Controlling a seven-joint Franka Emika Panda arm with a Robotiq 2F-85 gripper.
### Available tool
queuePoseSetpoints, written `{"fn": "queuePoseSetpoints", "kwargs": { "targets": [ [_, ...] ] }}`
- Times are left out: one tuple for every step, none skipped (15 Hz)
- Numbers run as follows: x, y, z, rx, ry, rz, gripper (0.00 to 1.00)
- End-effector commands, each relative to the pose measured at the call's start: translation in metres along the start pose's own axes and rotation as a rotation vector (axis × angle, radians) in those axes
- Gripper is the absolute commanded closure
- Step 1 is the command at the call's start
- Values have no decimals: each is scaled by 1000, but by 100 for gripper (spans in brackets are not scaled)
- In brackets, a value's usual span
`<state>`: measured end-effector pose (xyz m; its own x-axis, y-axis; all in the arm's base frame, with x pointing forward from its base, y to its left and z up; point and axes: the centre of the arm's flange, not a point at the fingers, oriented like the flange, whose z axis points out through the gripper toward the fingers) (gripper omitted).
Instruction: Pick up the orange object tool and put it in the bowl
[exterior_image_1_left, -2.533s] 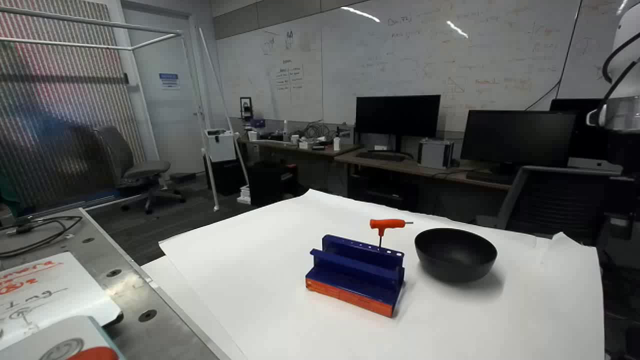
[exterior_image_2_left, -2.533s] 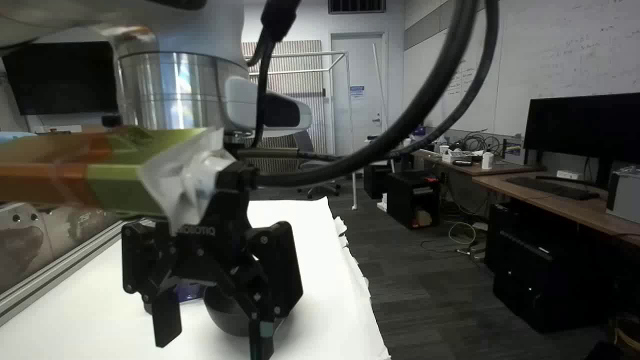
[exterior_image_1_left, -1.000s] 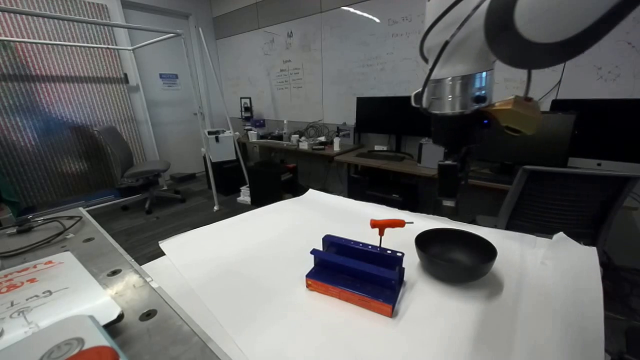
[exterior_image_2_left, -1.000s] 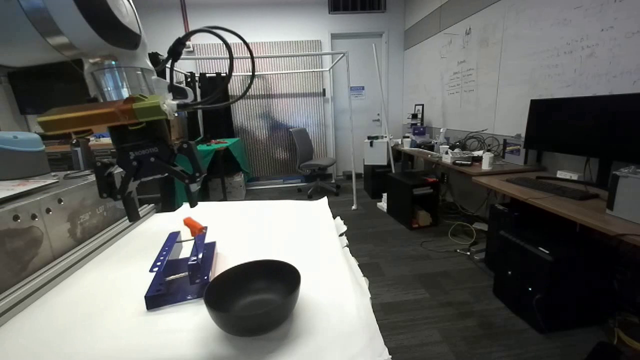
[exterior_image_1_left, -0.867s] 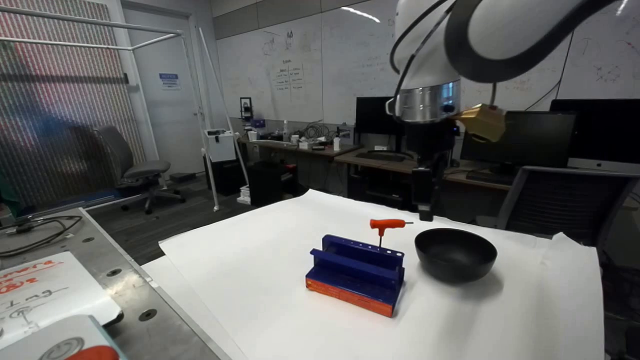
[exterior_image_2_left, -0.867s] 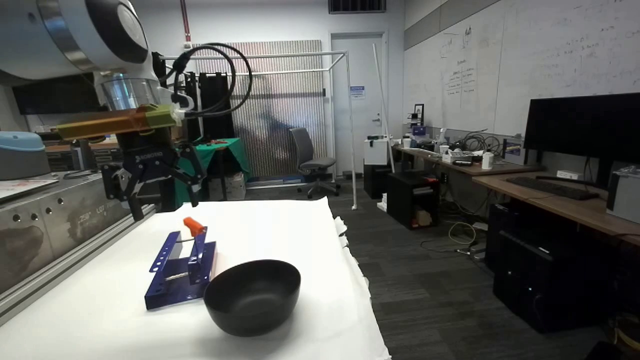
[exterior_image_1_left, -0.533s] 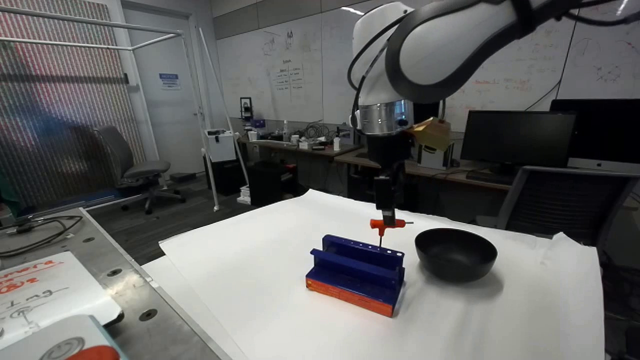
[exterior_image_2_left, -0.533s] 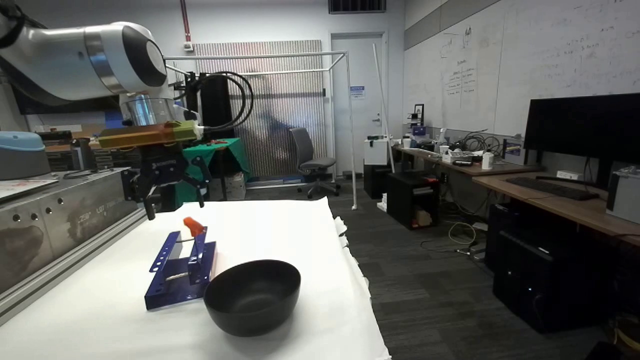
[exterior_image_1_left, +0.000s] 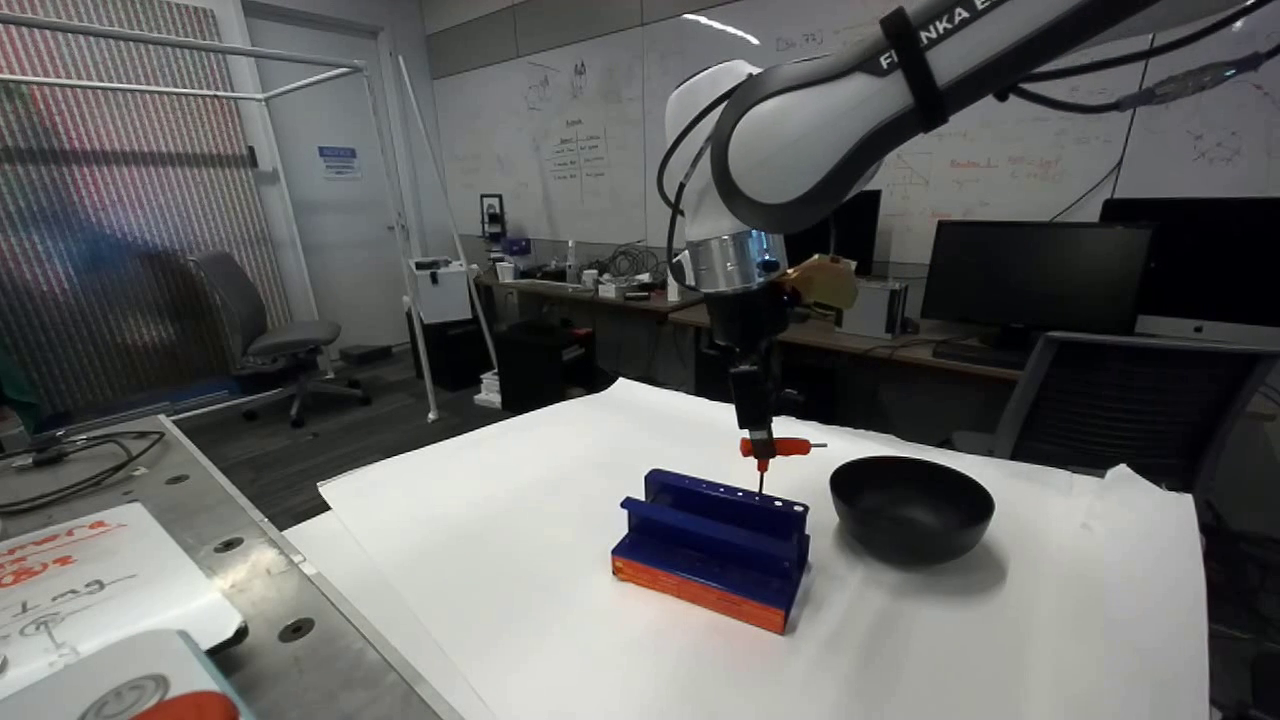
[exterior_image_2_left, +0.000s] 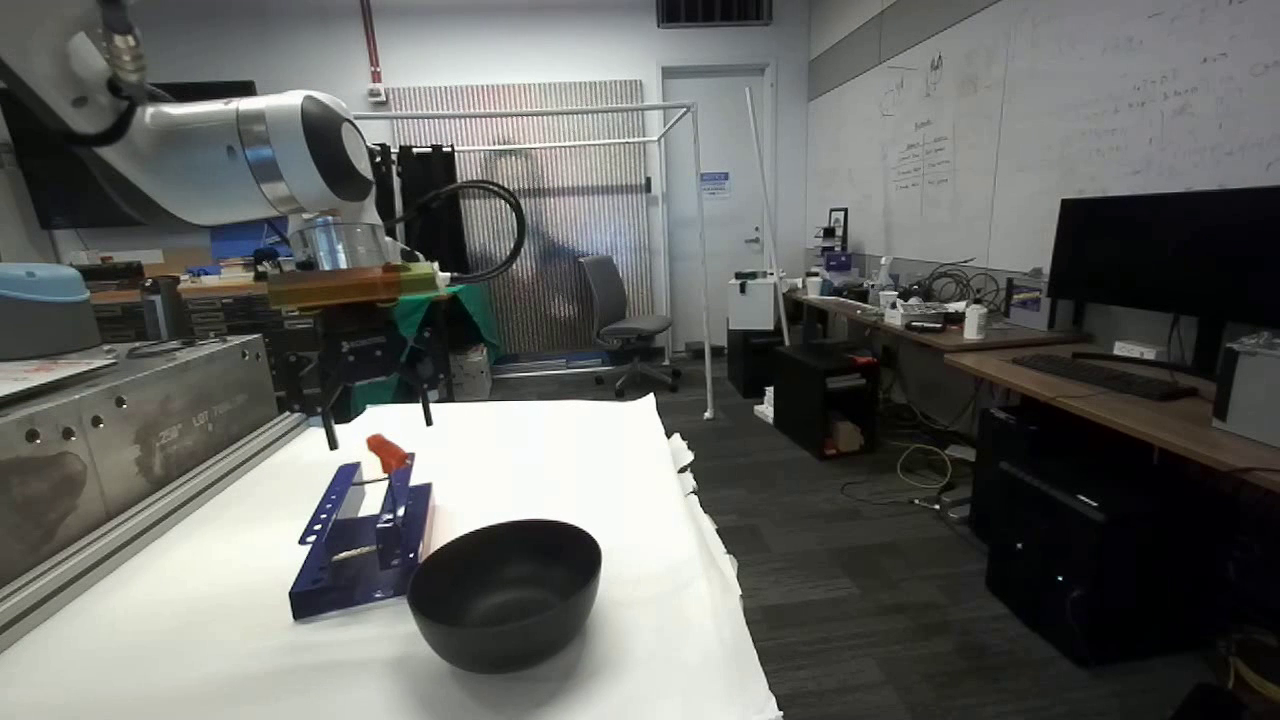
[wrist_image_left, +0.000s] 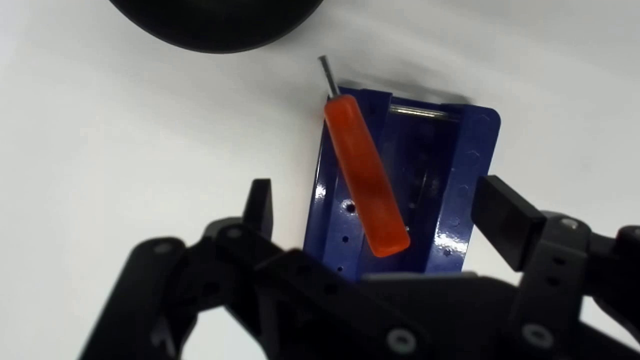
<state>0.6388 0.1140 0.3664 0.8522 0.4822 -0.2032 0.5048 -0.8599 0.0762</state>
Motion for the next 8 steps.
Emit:
{"fn": "queuePoseSetpoints", "kwargs": {
  "targets": [
    [13, 10, 2, 11, -11, -47, 25],
    [13, 11, 5, 13, -14, -55, 26],
    [13, 11, 7, 13, -18, -59, 34],
    [12, 12, 9, 13, -22, -63, 42],
    [10, 13, 10, 17, -24, -70, 51],
    [9, 13, 9, 17, -27, -75, 58],
    [8, 13, 9, 17, -29, -80, 65],
    [6, 13, 8, 10, -24, -74, 73]
  ]
}}
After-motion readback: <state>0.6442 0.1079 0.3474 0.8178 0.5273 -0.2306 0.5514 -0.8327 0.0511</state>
